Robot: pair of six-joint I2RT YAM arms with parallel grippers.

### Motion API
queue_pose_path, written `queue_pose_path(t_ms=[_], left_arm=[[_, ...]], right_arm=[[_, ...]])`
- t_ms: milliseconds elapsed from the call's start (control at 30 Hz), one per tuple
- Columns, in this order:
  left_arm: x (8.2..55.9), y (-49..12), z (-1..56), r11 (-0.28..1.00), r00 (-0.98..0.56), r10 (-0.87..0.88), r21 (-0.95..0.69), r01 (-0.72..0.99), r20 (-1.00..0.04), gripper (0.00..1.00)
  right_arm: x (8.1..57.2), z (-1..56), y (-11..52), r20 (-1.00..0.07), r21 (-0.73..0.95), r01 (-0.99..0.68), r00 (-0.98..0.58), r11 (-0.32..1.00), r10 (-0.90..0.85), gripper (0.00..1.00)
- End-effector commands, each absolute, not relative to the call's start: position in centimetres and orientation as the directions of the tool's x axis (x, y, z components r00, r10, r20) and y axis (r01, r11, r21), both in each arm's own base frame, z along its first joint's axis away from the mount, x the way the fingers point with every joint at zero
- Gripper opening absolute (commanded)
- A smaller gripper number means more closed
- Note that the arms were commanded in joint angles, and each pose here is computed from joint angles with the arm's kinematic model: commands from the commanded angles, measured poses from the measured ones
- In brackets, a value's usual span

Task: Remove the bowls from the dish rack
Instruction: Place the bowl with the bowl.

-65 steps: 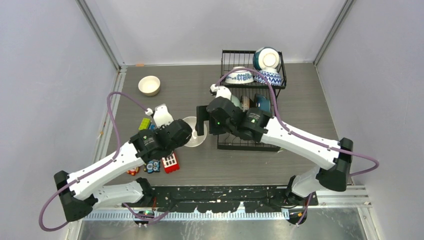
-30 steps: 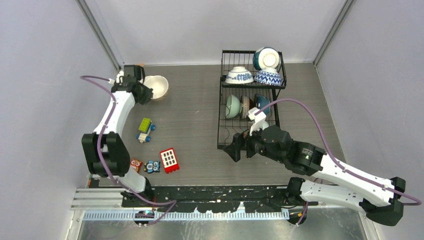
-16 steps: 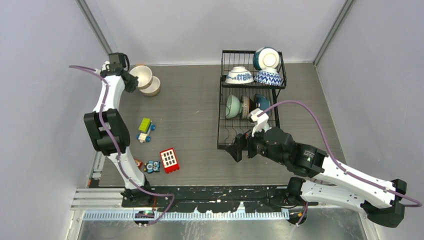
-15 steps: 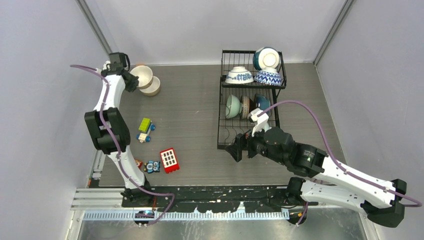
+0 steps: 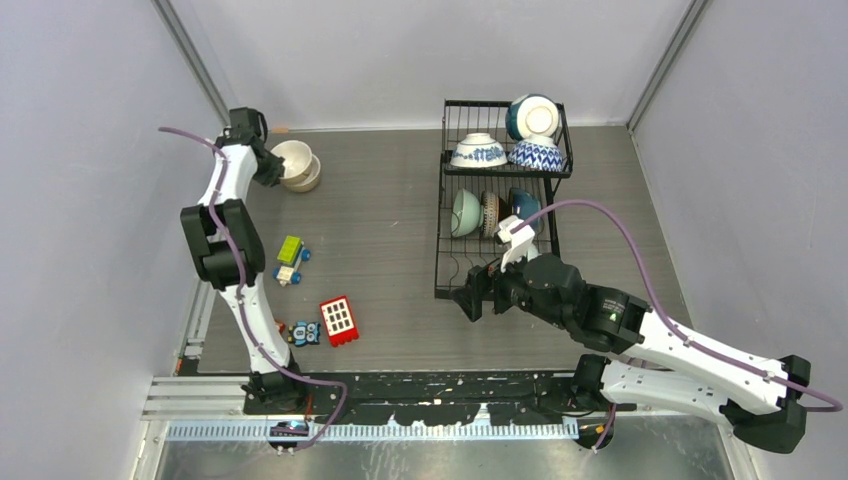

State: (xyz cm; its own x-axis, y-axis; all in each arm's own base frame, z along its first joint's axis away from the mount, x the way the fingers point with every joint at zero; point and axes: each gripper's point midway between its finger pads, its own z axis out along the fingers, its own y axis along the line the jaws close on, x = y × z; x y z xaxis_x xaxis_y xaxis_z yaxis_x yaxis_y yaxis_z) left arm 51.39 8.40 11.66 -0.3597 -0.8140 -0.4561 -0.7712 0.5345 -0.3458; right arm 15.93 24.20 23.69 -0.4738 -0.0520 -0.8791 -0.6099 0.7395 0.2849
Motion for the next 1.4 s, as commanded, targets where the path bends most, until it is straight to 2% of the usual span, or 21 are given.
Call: queue_pose_path(t_ms=[0,233,500,1033,1367], left_arm=[[54.0,8.1,15.0,0.548,-0.323,-0.812,-0.445,-0.708,-0.486,0.00],[54.5,7.9,14.0,0.549,-0.339,-0.814,-0.435,-0.714,-0.471,0.00],[55.0,7.6,14.2,0.566,-0.355,-0.803,-0.427,-0.705,-0.480,0.13],[54.8,7.2,12.8,0.571,-0.379,-0.799,-0.390,-0.722,-0.467,0.16],[55.2,6.9,12.6,0.582,-0.394,-0.794,-0.393,-0.712,-0.462,0.24]], right_arm=[[16.7,25.2,24.7,-0.902,0.281,-0.612,-0.432,0.739,-0.015,0.99],[16.9,25.0,24.5,-0.903,0.272,-0.605,-0.429,0.748,-0.019,0.99],[17.1,25.1,24.4,-0.908,0.260,-0.601,-0.419,0.756,-0.021,0.99],[17.1,25.2,23.7,-0.912,0.253,-0.590,-0.410,0.766,-0.016,0.99],[17.2,25.0,23.5,-0.911,0.249,-0.584,-0.413,0.772,-0.018,0.99]])
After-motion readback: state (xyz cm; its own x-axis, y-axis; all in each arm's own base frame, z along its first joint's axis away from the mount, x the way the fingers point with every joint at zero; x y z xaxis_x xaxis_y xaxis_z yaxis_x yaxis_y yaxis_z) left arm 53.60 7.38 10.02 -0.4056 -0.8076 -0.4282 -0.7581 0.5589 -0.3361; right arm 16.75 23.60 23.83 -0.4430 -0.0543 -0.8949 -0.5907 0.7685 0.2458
